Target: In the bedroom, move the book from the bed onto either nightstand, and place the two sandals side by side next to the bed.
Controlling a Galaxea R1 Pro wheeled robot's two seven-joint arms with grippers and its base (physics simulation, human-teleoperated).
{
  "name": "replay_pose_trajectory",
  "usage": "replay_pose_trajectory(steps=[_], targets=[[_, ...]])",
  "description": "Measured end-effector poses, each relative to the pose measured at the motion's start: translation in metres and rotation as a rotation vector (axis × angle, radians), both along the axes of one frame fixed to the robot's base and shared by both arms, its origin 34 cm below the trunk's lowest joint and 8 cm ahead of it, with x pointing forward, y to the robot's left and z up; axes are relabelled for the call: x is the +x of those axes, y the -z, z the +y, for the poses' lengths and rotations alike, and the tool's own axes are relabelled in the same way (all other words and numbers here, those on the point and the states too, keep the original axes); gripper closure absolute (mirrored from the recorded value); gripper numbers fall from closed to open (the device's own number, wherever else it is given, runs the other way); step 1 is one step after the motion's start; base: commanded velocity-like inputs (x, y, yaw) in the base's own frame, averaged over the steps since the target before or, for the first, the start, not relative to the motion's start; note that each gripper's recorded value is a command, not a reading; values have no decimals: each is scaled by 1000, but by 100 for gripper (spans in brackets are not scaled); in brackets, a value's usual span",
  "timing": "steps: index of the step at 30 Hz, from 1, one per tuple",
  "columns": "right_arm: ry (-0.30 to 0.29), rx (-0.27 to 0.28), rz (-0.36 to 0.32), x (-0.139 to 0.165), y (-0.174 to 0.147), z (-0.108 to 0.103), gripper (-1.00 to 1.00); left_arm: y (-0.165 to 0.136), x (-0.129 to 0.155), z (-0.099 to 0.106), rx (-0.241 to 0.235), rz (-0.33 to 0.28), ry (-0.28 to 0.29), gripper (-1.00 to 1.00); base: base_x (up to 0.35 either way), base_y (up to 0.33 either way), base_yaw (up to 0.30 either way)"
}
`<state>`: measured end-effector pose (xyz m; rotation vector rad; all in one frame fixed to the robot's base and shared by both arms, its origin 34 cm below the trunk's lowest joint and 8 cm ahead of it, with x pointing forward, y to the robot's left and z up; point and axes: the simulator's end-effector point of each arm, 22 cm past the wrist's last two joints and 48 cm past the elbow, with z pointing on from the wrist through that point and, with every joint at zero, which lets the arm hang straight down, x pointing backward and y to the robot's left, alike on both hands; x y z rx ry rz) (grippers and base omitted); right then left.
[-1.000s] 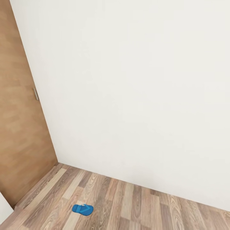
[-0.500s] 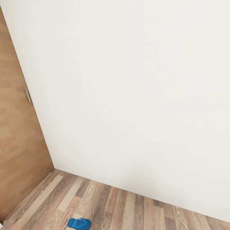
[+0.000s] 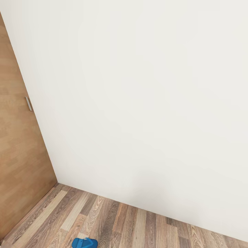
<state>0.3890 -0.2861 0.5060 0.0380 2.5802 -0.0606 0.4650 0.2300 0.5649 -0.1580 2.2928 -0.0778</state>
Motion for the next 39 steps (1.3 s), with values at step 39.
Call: replay_pose_trajectory(steps=[39], targets=[[0,1,0,0,0,1,-100,0,0,0,0,0,-1,-100,106,0,73]])
